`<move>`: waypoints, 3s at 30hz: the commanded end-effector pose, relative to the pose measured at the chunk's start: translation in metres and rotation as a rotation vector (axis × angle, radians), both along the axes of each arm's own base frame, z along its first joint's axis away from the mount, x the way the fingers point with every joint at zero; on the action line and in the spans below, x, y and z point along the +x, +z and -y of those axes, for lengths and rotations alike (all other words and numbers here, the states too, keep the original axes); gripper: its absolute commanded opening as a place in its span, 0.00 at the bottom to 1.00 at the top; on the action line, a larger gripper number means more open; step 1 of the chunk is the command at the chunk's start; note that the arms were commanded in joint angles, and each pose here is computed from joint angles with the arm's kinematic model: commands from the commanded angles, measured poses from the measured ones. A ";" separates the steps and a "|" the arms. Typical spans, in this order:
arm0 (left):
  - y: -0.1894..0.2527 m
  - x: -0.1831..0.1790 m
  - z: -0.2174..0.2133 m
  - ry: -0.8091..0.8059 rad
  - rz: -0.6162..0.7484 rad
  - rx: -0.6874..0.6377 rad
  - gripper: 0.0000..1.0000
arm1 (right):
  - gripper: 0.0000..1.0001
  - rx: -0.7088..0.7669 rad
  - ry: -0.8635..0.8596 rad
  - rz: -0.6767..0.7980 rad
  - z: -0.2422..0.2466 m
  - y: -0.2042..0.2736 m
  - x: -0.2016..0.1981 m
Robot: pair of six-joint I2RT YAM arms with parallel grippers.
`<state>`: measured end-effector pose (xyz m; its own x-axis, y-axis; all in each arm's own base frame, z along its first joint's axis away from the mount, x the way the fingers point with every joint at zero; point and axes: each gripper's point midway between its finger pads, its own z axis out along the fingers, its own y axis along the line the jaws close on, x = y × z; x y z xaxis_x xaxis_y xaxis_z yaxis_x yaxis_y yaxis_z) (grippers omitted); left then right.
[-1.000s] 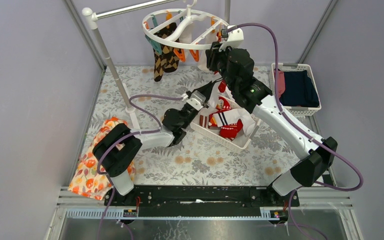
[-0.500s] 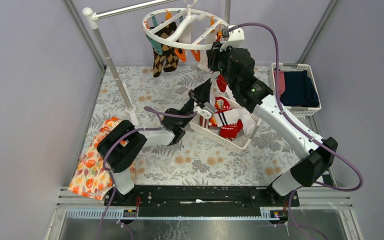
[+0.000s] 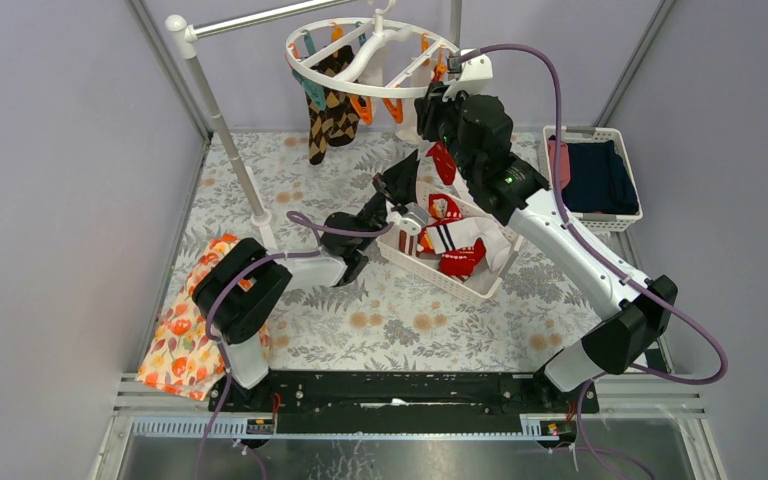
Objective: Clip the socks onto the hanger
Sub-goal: Clamp the sock onto the hanger.
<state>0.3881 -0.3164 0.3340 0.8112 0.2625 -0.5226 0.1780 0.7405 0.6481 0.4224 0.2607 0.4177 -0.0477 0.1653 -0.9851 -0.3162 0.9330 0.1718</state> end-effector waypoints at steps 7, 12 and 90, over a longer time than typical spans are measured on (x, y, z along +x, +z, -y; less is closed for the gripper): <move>0.054 -0.008 -0.014 0.033 0.142 -0.107 0.00 | 0.19 0.081 -0.018 0.059 0.014 0.040 -0.009; 0.059 -0.004 -0.014 0.042 0.133 -0.114 0.00 | 0.19 0.082 -0.017 0.059 0.014 0.041 -0.008; 0.071 -0.002 0.005 0.191 0.109 -0.123 0.00 | 0.20 0.076 -0.022 0.034 0.016 0.031 -0.006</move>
